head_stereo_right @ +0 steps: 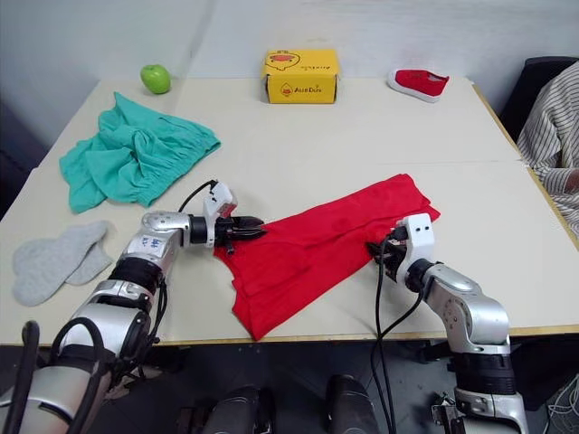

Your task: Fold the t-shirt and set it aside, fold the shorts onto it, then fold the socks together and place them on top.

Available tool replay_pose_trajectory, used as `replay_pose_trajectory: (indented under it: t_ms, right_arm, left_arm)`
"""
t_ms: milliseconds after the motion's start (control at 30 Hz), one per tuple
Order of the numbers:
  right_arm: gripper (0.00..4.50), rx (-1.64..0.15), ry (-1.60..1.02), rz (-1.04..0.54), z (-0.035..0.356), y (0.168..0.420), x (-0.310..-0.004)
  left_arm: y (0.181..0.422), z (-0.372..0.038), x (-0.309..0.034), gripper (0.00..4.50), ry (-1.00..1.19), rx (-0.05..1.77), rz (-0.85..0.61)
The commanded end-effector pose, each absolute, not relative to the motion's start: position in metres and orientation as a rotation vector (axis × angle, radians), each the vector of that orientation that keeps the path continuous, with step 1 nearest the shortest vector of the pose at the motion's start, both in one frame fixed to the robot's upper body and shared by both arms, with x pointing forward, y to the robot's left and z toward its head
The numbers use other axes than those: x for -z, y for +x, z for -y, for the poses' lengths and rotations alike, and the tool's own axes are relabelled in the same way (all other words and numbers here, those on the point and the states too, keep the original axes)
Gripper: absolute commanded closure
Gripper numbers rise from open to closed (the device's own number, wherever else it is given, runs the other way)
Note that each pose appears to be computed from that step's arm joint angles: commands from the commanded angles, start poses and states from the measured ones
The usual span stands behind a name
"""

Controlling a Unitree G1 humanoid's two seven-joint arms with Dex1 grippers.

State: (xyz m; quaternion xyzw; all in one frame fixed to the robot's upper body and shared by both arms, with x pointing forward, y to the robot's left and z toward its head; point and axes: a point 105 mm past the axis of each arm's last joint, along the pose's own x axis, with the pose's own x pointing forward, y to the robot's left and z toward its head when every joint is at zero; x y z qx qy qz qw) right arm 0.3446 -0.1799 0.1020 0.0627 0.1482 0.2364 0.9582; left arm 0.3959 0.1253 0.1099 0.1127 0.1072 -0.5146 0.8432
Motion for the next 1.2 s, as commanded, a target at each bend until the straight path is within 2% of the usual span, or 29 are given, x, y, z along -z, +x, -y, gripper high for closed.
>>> replay_pose_trajectory:
  t_ms: [33,367,500,567,667,767,900,1033,1200]
  right_arm:
    - [4.5,-0.463,0.062,-0.303,0.195,0.358,-0.107]
    - [4.5,-0.542,-0.066,-0.252,0.183,0.422,-0.136]
    - [4.5,-0.559,-0.104,-0.29,0.182,0.434,-0.132]
    - [4.5,-0.59,-0.067,-0.311,0.183,0.433,-0.133]
    - [3.81,-0.673,-0.057,-0.338,0.185,0.424,-0.136]
    - [2.79,-0.732,-0.045,-0.366,0.191,0.407,-0.137]
    - [1.36,-0.86,0.03,-0.422,0.192,0.365,-0.137]
    - [0.04,-0.949,0.111,-0.482,0.179,0.321,-0.13]
    - [0.02,-0.926,0.176,-0.514,0.157,0.295,-0.11]
  left_arm:
    - [0.378,-0.135,-0.102,4.41,0.217,1.048,-0.224]
    - [0.31,-0.126,-0.099,4.48,0.101,0.834,-0.181]
    - [0.296,-0.123,-0.1,4.48,0.019,0.707,-0.194]
    - [0.292,-0.122,-0.1,4.03,-0.013,0.68,-0.214]
    - [0.286,-0.117,-0.108,3.18,-0.024,0.742,-0.221]
    - [0.294,-0.127,-0.125,2.24,-0.014,0.78,-0.193]
    - [0.316,-0.139,-0.141,0.97,0.062,0.849,-0.196]
    - [0.349,-0.131,-0.155,0.96,0.098,0.932,-0.199]
    - [0.399,-0.105,-0.152,0.96,0.104,0.933,-0.213]
